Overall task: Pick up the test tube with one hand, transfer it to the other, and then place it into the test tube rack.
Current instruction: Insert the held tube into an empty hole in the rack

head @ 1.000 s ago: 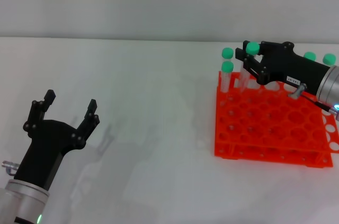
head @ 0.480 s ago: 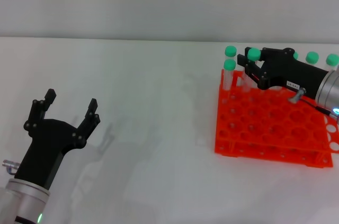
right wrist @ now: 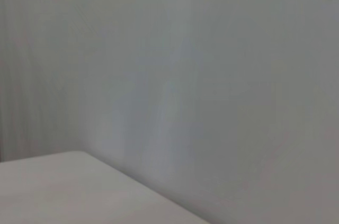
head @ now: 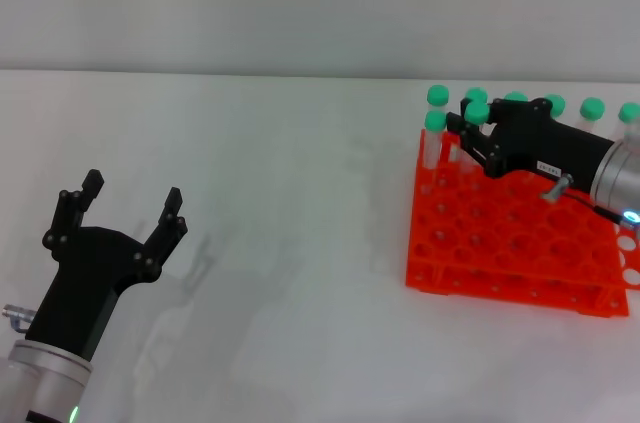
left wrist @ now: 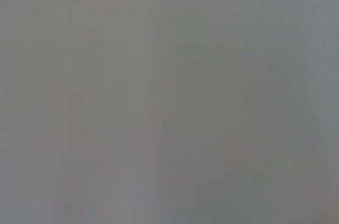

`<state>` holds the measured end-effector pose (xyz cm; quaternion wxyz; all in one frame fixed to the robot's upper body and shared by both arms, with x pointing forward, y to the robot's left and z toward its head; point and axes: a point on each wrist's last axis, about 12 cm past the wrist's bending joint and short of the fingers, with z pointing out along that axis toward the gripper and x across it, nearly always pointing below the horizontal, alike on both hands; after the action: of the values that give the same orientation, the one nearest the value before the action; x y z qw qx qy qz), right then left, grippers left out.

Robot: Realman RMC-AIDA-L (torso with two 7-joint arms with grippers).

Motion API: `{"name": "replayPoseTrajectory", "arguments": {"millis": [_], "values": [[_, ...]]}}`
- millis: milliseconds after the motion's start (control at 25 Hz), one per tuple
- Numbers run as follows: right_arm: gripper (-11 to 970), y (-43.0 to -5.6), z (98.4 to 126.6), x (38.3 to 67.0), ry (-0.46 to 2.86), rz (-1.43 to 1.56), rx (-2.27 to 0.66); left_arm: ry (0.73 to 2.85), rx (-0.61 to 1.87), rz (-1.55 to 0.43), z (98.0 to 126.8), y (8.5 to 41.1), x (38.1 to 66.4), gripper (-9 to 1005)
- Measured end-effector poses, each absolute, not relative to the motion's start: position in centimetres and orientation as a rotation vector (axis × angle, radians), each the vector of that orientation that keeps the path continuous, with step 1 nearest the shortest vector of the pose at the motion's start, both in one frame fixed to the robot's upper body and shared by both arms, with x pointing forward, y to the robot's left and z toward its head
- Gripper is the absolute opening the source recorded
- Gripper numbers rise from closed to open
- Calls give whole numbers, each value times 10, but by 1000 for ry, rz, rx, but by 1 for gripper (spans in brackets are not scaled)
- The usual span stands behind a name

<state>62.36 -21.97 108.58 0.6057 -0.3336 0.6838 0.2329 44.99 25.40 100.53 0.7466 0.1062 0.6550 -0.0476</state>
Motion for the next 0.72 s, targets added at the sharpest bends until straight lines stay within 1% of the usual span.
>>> {"name": "replayPoseTrajectory", "arguments": {"millis": [480, 720], "values": [[340, -220, 1084, 624, 1599, 533, -767, 1430, 230, -108, 1006, 253, 450, 894], [566, -228, 1084, 616, 1569, 562, -736, 1428, 231, -109, 1006, 253, 451, 894]]}}
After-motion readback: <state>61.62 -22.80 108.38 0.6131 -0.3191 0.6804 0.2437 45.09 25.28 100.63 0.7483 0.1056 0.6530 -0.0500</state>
